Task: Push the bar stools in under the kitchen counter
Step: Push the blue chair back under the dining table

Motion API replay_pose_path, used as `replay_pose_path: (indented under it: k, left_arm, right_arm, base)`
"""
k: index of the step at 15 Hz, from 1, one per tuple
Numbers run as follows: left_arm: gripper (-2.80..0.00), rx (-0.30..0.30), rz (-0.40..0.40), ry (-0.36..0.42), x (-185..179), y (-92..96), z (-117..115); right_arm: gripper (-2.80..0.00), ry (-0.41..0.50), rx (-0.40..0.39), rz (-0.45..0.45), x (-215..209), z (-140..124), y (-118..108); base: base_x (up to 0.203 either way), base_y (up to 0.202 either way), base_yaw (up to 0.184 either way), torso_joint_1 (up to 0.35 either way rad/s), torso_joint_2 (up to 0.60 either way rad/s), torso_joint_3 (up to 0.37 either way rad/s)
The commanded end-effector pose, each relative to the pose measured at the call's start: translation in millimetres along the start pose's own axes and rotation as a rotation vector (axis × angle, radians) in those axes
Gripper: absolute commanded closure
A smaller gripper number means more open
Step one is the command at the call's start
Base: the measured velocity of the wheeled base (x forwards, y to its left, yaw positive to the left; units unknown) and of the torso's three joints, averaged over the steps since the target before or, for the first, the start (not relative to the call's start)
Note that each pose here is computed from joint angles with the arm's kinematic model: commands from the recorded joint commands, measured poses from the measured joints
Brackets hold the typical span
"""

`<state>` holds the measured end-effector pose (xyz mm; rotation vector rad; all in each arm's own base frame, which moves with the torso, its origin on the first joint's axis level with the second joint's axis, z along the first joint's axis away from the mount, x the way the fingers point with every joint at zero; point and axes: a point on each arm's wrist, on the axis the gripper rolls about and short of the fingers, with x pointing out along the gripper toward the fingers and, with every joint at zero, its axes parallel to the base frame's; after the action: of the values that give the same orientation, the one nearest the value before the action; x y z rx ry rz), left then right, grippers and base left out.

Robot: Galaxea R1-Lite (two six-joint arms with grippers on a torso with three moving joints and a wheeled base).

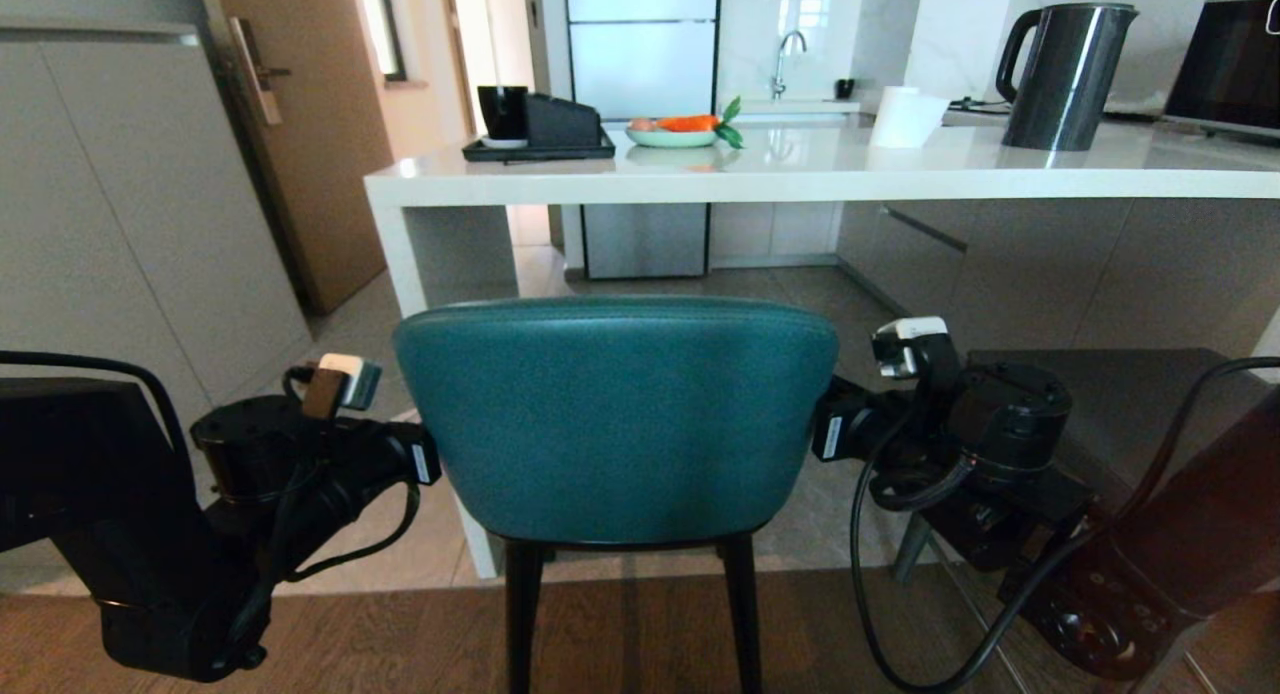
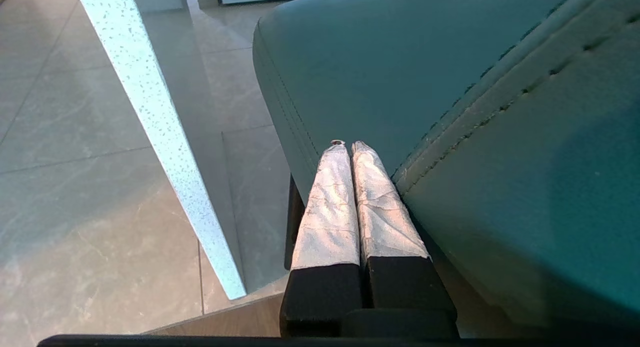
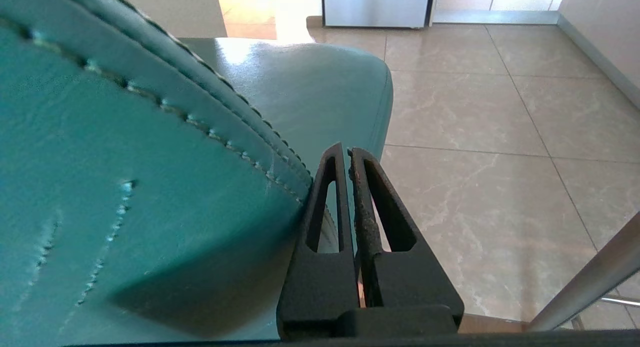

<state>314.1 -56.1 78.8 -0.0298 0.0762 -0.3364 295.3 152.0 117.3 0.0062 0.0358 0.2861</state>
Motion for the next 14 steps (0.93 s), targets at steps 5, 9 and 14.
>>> replay_pose_path:
  k: [5,9,14]
  left_arm:
    - [0.0,0.005,-0.013,-0.019,-5.3,-4.0,6.4]
    - [0.0,0.006,-0.013,-0.024,-6.3,-4.2,8.2]
    - [0.0,0.007,-0.013,-0.031,-6.5,-4.3,10.0]
  right_arm:
    - [0.0,-0.007,0.0,-0.004,0.9,-1.0,-0.3]
    - [0.0,-0.013,-0.003,-0.004,0.6,0.8,-0.3]
    - [0.0,-0.022,-0.003,-0.006,1.6,3.0,-0.2]
  base:
    - [0.025,0.0,0.0,-0.001,0.0,0.0]
    - [0.185,0.0,0.0,0.0,0.0,0.004]
    - [0.187,0.0,0.003,0.002,0.0,0.001]
